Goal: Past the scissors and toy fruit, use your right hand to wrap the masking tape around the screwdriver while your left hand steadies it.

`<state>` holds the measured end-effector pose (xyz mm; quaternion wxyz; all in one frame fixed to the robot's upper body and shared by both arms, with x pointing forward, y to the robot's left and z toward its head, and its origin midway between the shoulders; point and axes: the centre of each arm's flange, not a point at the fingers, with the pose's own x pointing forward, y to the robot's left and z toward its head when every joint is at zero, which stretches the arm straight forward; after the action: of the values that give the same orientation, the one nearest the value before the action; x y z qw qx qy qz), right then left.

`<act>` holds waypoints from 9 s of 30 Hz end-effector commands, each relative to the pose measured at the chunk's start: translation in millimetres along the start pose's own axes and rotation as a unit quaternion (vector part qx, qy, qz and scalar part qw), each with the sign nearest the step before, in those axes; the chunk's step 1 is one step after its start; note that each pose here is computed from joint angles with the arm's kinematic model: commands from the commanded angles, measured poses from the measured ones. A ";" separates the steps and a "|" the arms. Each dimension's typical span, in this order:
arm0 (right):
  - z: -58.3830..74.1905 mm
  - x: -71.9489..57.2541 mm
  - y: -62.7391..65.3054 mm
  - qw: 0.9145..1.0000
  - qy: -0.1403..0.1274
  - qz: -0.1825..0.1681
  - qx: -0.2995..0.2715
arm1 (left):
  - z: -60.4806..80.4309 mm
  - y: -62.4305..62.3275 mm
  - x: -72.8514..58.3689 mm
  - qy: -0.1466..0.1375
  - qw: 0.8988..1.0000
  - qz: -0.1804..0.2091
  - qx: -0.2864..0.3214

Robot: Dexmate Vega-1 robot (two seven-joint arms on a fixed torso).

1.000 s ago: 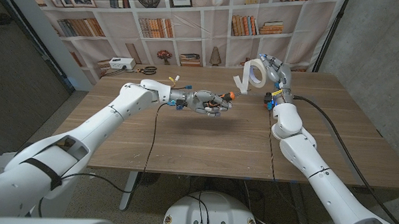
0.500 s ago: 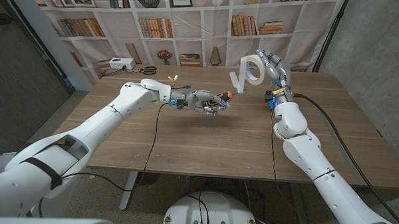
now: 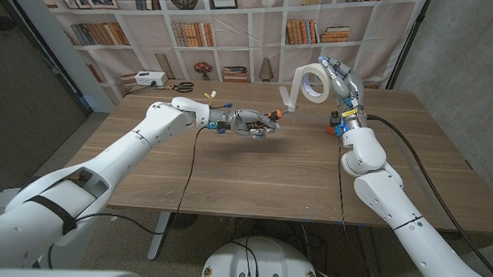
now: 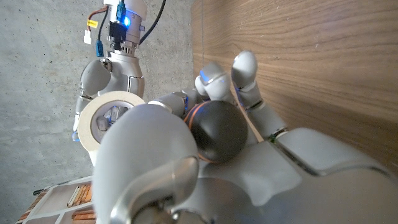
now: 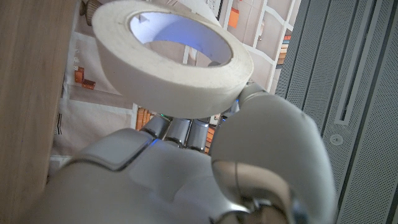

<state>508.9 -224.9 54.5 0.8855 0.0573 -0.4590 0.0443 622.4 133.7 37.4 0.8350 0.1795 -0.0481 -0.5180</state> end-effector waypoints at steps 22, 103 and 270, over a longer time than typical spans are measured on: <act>15.0 -57.2 -9.8 0.999 -0.001 -0.001 -0.034 | 19.8 21.0 3.2 -0.093 0.994 0.052 -0.020; -103.6 -18.0 29.8 0.979 0.105 0.004 -0.175 | 38.5 -43.3 9.8 -0.115 0.987 -0.092 -0.068; -111.0 -72.0 34.8 0.866 0.080 0.080 -0.488 | 55.9 -9.9 -10.5 0.401 0.788 0.163 0.438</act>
<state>542.9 -179.2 -54.2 0.8210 -0.4199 -0.3681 -0.1187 595.2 126.5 87.4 0.7151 0.6568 0.0452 -0.2352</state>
